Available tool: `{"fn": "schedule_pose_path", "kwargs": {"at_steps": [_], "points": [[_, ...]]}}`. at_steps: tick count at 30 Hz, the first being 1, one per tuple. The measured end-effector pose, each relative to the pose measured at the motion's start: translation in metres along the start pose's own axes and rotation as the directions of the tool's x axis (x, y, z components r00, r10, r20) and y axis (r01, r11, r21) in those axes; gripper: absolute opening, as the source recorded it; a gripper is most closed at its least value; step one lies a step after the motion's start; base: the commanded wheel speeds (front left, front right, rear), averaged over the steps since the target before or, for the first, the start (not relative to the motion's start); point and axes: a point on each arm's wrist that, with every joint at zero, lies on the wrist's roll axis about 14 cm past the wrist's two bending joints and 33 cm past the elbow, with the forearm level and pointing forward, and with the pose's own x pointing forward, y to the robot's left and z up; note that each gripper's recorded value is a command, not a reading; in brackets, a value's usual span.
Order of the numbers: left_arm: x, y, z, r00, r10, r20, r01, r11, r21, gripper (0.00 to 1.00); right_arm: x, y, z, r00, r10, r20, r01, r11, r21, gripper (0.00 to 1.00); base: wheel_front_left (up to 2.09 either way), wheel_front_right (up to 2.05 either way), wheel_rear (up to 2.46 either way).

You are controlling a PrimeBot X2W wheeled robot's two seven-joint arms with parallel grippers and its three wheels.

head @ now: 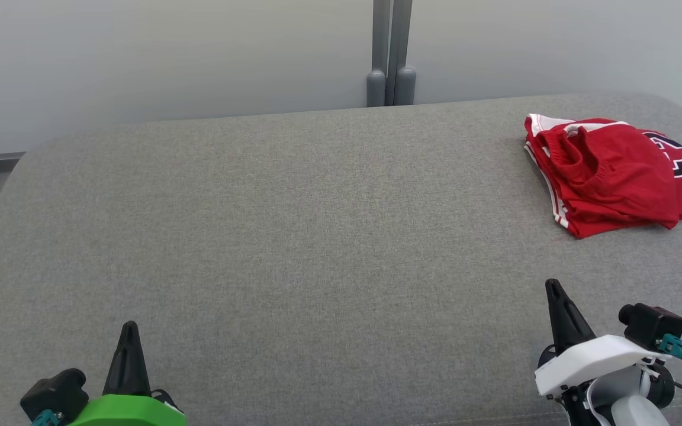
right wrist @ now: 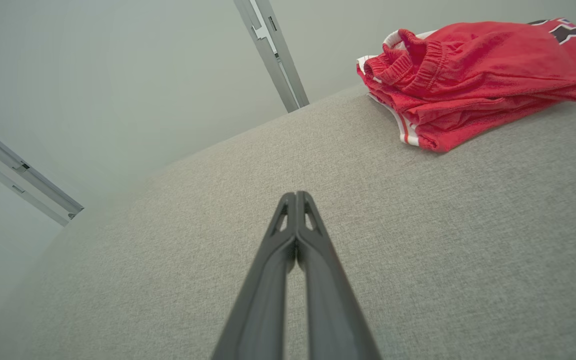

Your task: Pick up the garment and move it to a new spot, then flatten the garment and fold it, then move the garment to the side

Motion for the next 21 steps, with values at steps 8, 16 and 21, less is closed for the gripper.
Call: {"fn": "schedule_pose_path", "kwargs": {"at_steps": [8,16,21], "points": [[0.005,0.001,0.001,1.0,0.011,-0.02,-0.014,0.983,-0.181,0.0,0.002,-0.007,0.004,1.0,-0.029,-0.001,0.029,0.984,0.178,0.0,0.0,0.0,0.0],[0.008,0.002,0.001,0.999,0.016,-0.033,-0.025,0.955,-0.297,0.0,0.002,-0.011,0.004,0.999,-0.046,-0.007,0.046,0.955,0.293,0.0,0.0,0.0,0.0],[0.011,0.001,0.004,0.999,0.01,-0.033,-0.021,0.931,-0.363,0.0,0.002,-0.013,0.006,0.999,-0.052,-0.007,0.051,0.933,0.357,0.0,0.0,0.0,0.0]]}}
